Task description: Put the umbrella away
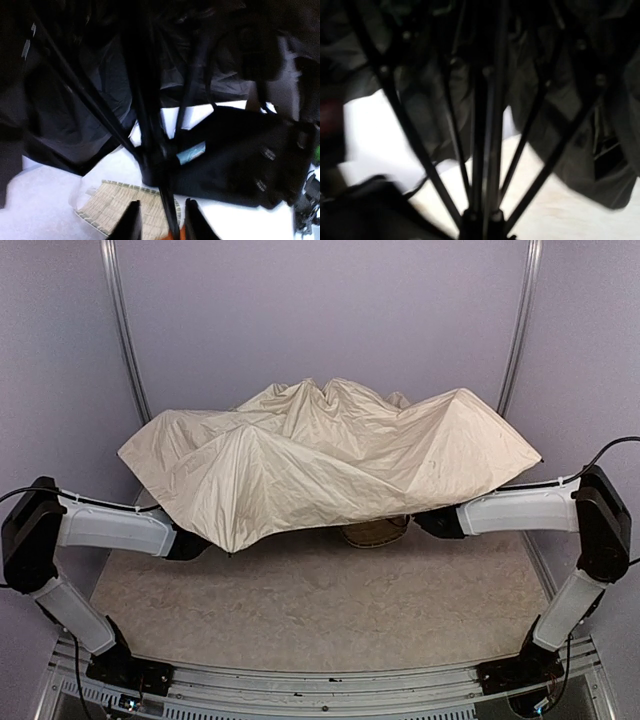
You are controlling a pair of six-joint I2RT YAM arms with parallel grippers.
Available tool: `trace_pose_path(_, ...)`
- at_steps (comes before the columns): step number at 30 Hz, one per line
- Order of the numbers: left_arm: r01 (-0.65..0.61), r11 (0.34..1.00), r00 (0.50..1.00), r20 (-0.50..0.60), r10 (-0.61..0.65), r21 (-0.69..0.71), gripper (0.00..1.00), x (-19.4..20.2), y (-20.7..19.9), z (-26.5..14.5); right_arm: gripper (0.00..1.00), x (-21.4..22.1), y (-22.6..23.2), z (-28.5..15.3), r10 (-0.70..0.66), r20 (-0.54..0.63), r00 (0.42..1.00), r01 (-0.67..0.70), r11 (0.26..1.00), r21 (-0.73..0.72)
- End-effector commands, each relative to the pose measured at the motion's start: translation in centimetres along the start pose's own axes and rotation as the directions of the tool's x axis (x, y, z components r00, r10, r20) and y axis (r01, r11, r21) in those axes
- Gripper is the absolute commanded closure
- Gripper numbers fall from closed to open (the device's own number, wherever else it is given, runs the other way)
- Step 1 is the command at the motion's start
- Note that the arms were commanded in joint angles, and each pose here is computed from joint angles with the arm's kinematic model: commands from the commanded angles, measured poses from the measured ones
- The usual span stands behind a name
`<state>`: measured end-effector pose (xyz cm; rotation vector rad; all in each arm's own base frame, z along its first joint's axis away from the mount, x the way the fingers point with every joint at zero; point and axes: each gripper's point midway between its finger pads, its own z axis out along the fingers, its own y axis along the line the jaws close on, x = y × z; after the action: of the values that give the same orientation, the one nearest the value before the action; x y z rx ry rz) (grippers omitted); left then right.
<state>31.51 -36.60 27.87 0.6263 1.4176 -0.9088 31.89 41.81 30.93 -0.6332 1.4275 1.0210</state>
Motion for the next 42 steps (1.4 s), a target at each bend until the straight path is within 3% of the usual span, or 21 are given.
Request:
trace_pose_path(1,-0.086,0.996,0.995,0.045,0.084,0.032,0.59,-1.2,-1.4,0.1,1.00,-6.2,-3.5,-2.2,-0.030,0.131,0.991,0.015,0.993,0.115)
trace_pose_path(7,-0.159,0.983,0.981,-0.099,0.168,0.095,0.46,4.5,-3.4,-1.1,1.00,-13.4,-5.6,-5.3,-0.131,0.278,0.952,0.080,0.979,0.189)
trace_pose_path(14,-0.100,0.990,0.982,-0.148,0.115,0.103,0.40,6.6,-2.4,-3.8,1.00,-17.6,-9.5,-9.4,-0.280,0.238,0.930,0.205,0.932,0.298)
trace_pose_path(17,-0.020,1.000,0.993,-0.118,0.020,0.005,0.39,5.6,1.1,-5.5,1.00,-18.3,-11.6,-11.4,-0.364,0.154,0.919,0.287,0.882,0.373)
trace_pose_path(19,0.049,0.986,0.994,-0.088,-0.064,-0.161,0.39,5.2,5.2,-6.7,1.00,-18.5,-12.9,-12.9,-0.405,0.097,0.909,0.333,0.847,0.415)
trace_pose_path(22,0.156,0.871,0.982,-0.020,-0.187,-0.465,0.42,5.3,12.4,-9.4,1.00,-18.4,-13.7,-14.4,-0.476,-0.009,0.879,0.427,0.779,0.459)
trace_pose_path(25,0.248,0.770,0.965,0.076,-0.252,-0.588,0.42,4.6,16.3,-11.8,1.00,-16.4,-13.4,-14.1,-0.543,-0.153,0.826,0.556,0.739,0.380)
trace_pose_path(30,0.237,0.778,0.971,0.121,-0.205,-0.581,0.40,2.0,16.4,-11.7,1.00,-11.6,-9.0,-11.5,-0.653,-0.252,0.714,0.692,0.713,0.113)
trace_pose_path(34,0.231,0.785,0.972,0.107,-0.208,-0.575,0.39,1.8,16.4,-11.3,1.00,-8.1,-6.0,-9.3,-0.733,-0.281,0.620,0.762,0.648,-0.009)
trace_pose_path(39,0.229,0.786,0.972,0.101,-0.210,-0.574,0.37,2.1,16.0,-12.1,1.00,-1.7,-3.8,-6.2,-0.819,-0.369,0.440,0.837,0.523,-0.162)
trace_pose_path(42,0.216,0.782,0.976,0.098,-0.196,-0.585,0.37,1.9,16.0,-12.8,1.00,2.2,-2.5,-4.2,-0.827,-0.403,0.393,0.822,0.512,-0.249)
